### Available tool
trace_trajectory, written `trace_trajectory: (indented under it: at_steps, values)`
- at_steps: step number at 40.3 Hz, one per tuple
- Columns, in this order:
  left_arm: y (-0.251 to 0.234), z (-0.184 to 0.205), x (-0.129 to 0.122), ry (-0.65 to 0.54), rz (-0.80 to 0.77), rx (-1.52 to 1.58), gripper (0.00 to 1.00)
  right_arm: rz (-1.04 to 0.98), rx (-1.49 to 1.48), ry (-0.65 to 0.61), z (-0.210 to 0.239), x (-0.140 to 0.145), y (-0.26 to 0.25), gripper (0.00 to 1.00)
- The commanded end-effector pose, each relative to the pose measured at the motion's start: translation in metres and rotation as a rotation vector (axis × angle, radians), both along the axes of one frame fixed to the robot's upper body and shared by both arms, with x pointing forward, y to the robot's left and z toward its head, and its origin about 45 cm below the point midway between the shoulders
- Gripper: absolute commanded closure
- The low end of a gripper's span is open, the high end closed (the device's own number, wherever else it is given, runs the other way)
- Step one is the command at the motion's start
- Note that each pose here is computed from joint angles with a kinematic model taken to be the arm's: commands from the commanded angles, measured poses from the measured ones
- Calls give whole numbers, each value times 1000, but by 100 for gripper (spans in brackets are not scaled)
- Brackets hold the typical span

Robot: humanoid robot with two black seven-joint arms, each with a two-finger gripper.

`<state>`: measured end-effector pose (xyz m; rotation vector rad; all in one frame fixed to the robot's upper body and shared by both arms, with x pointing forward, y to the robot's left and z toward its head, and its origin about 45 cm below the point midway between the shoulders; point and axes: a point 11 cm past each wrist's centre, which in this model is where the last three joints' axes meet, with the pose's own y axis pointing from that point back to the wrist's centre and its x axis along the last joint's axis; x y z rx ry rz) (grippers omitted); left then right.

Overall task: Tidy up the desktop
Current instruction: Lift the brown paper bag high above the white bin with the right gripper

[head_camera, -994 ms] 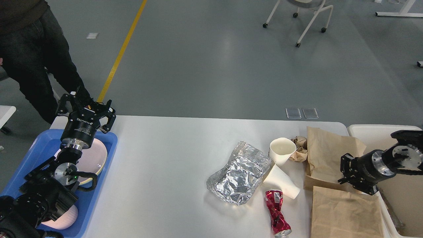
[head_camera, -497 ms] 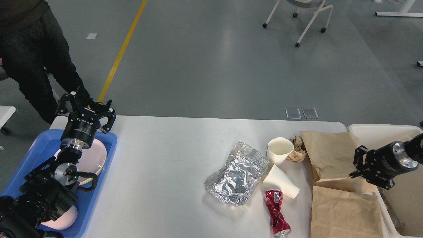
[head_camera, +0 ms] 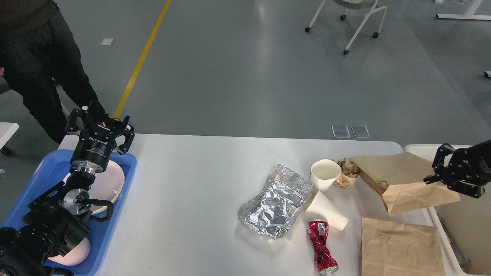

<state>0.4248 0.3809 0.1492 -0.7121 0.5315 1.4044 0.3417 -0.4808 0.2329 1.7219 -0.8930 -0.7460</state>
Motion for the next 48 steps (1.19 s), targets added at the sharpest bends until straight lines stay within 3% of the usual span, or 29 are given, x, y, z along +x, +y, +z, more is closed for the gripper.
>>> trace_trajectory:
  at_steps: [1, 10, 39, 48]
  values:
    - [0, 0, 0, 1, 0, 0, 4, 16, -1, -26, 15, 5, -2, 100]
    - [0, 0, 0, 1, 0, 0, 4, 5, -7, -76, 38, 10, -10, 100]
    - [0, 0, 0, -1, 1, 0, 4, 44, -123, -400, 205, 41, -35, 100]
    - [0, 0, 0, 1, 0, 0, 4, 29, -141, -462, 238, 39, -39, 100]
